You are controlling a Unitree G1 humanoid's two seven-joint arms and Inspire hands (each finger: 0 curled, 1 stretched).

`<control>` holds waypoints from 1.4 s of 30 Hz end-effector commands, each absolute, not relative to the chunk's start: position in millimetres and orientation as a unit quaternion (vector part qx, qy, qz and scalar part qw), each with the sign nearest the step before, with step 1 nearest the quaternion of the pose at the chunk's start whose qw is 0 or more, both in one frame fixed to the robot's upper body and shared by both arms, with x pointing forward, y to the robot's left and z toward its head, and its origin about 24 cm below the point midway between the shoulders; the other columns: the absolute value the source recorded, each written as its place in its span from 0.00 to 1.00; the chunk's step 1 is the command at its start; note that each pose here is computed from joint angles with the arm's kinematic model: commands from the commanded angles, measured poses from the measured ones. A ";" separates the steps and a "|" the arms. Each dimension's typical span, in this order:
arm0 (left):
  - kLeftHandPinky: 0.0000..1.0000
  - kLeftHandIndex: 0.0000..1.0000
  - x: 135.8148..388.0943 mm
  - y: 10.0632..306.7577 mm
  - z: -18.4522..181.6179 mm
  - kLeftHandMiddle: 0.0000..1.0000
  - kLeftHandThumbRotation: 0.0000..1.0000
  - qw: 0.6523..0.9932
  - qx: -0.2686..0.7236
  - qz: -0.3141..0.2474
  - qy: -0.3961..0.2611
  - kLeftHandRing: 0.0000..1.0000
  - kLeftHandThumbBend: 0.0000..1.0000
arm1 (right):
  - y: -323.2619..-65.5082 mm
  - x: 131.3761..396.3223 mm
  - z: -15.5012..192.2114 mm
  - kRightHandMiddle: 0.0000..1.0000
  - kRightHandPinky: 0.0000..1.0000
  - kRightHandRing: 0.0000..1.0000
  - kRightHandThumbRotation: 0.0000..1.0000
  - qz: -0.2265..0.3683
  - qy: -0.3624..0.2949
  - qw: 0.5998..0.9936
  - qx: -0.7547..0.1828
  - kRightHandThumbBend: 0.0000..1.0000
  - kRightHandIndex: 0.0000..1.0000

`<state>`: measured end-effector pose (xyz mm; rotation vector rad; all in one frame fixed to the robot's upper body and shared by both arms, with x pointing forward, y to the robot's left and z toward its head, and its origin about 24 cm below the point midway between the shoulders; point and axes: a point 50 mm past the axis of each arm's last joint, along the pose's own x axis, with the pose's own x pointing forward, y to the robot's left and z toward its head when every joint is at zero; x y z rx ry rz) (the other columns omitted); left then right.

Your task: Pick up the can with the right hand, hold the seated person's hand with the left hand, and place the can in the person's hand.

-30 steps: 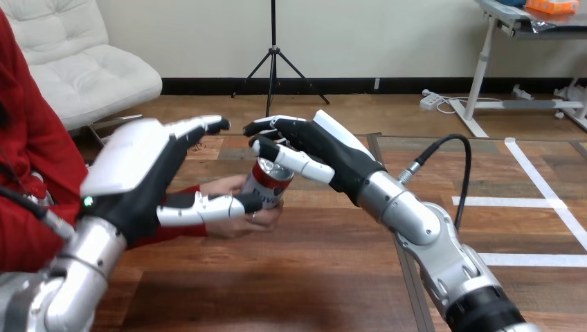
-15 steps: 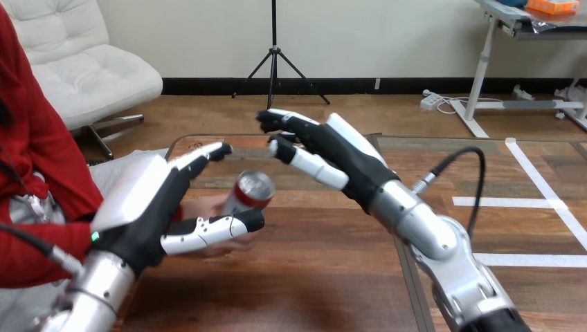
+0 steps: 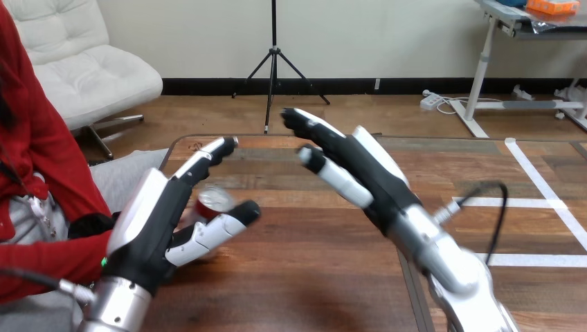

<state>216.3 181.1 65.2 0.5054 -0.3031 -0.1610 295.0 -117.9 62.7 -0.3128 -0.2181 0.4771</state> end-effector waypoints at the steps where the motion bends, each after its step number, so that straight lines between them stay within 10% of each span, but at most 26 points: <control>1: 0.85 0.87 213.3 175.6 64.6 0.89 1.00 0.966 0.172 -0.067 -0.180 0.89 1.00 | -127.5 287.8 80.0 0.95 0.97 0.98 1.00 0.199 -0.161 0.959 -0.124 1.00 0.94; 42: 0.89 0.88 159.2 153.1 62.6 0.88 1.00 0.975 0.008 -0.071 -0.210 0.89 0.84 | -149.9 193.1 63.2 0.91 0.88 0.88 1.00 0.126 -0.169 0.972 0.105 0.95 0.92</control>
